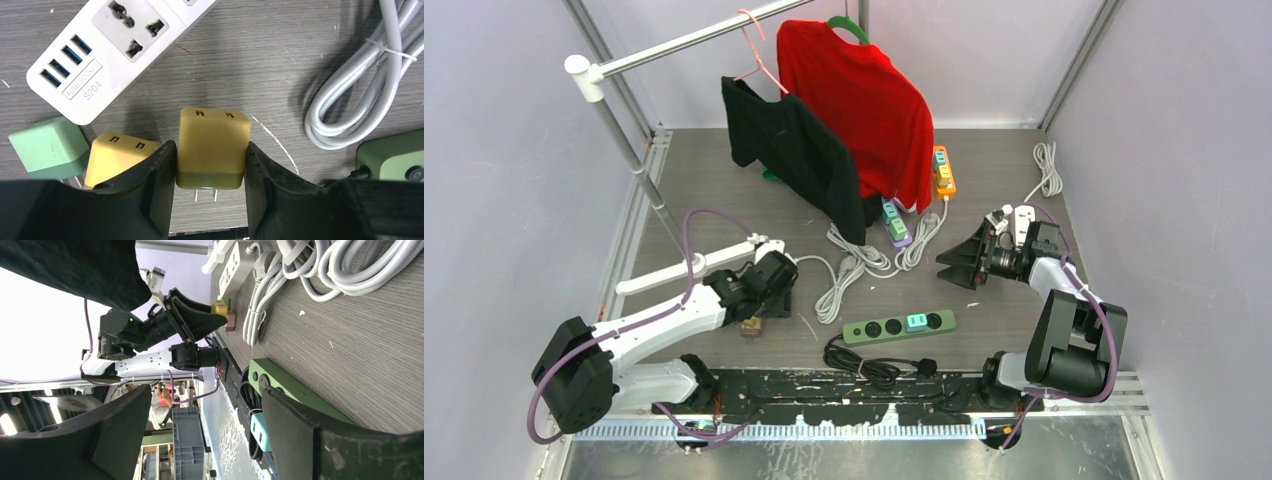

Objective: Pull the plug off the socket
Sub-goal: Place the plug at the center of the board.

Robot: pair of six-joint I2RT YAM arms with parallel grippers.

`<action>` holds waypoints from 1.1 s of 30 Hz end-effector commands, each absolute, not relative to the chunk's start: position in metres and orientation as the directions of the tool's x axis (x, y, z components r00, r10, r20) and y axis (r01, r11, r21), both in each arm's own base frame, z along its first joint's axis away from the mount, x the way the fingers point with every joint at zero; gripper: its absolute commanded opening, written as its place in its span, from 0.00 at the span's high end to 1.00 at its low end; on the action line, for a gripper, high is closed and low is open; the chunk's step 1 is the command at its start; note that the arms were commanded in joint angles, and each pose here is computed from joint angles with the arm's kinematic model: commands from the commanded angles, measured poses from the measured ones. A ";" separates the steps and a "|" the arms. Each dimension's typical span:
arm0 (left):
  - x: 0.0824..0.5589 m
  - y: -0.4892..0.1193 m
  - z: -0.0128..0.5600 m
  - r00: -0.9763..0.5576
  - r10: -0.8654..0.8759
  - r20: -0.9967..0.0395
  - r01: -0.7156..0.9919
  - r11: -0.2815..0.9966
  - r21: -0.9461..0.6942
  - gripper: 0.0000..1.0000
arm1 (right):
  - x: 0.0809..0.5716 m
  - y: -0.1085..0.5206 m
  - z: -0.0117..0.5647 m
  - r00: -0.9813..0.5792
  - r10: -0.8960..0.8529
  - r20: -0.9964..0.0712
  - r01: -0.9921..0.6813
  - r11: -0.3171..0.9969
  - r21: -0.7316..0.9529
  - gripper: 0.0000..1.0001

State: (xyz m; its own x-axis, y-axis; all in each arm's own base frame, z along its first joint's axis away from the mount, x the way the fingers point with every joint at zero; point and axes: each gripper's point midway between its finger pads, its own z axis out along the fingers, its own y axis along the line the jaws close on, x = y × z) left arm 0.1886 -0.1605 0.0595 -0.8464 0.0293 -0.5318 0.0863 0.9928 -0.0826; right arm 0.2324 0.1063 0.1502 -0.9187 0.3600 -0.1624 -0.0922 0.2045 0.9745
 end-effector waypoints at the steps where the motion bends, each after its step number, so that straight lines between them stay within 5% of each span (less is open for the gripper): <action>1: 0.199 -0.155 0.068 -0.819 -0.063 -0.570 -0.005 0.995 -0.102 1.00 | 0.234 0.105 0.154 -0.916 0.356 -0.183 -0.118 0.196 0.973 0.15; 19: 0.199 -0.138 0.040 -0.936 0.060 -0.348 -0.031 0.968 0.251 0.86 | 0.234 0.104 0.155 -0.915 0.357 -0.189 -0.123 0.198 0.973 0.14; 28: 0.206 -0.148 0.044 -0.942 0.068 -0.328 -0.021 0.965 0.260 0.53 | 0.233 0.104 0.156 -0.910 0.357 -0.210 -0.139 0.214 0.967 0.15; 33: 0.210 -0.153 0.057 -0.935 0.067 -0.347 -0.018 0.971 0.236 0.47 | 0.233 0.104 0.157 -0.908 0.357 -0.217 -0.145 0.218 0.965 0.15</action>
